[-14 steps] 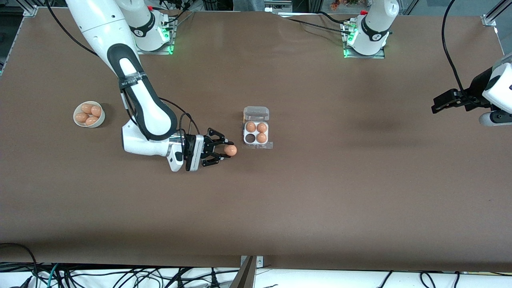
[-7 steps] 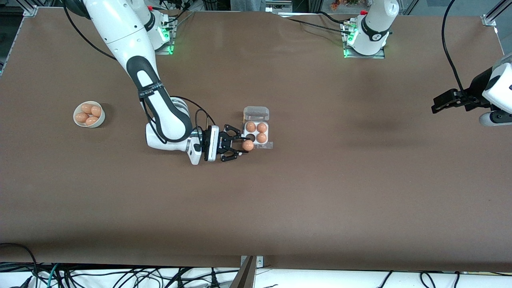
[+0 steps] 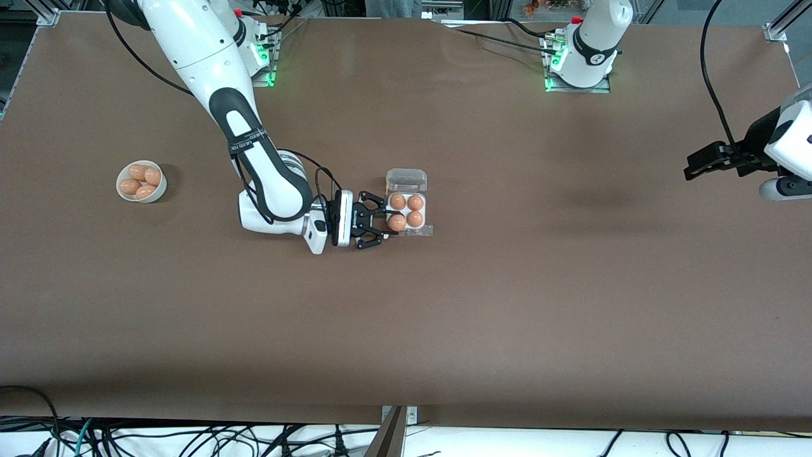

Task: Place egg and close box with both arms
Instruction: 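Lower the egg into the empty carton cup and open the right gripper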

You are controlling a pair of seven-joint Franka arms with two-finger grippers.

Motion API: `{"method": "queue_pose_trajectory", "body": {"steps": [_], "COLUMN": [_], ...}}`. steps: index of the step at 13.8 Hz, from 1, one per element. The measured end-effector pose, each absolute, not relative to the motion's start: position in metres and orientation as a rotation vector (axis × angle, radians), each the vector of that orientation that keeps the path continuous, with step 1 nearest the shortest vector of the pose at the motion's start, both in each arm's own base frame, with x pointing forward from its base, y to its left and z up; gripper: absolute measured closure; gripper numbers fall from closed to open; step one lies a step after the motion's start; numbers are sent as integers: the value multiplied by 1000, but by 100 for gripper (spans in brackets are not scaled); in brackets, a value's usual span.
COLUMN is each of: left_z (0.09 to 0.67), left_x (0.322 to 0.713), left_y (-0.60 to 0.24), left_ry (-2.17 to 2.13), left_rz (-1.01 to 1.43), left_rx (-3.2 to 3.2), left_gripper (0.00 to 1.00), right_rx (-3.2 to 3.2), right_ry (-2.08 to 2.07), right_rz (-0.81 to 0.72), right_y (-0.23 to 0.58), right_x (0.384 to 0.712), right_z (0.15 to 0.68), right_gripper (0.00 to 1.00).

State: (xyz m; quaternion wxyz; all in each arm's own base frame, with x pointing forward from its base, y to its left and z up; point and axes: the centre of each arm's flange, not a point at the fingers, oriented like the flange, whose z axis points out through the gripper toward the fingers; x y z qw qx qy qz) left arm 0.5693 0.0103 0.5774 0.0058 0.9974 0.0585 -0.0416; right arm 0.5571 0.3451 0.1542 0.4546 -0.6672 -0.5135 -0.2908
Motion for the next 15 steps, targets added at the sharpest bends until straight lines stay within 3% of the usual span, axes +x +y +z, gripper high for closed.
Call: {"method": "queue_pose_trajectory", "body": {"steps": [10,12,15], "left_z": [577,577,577], "left_x": [569,569,569], "left_y": [10,10,11], "left_ry": [183,183,184], "left_rz": [-131,-131,-131], "left_rx": [3122,3122,3122], "left_gripper": [0,0,0], "right_rx": [-1603,-1602,-1614], "right_ry": [-1318,-1316,-1289], "right_rz": [-701,-701,-692], "right_y": [355,356,357], "right_x": [535,535,536], "right_z": [142,142,143], "right_gripper": [51,47,20]}}
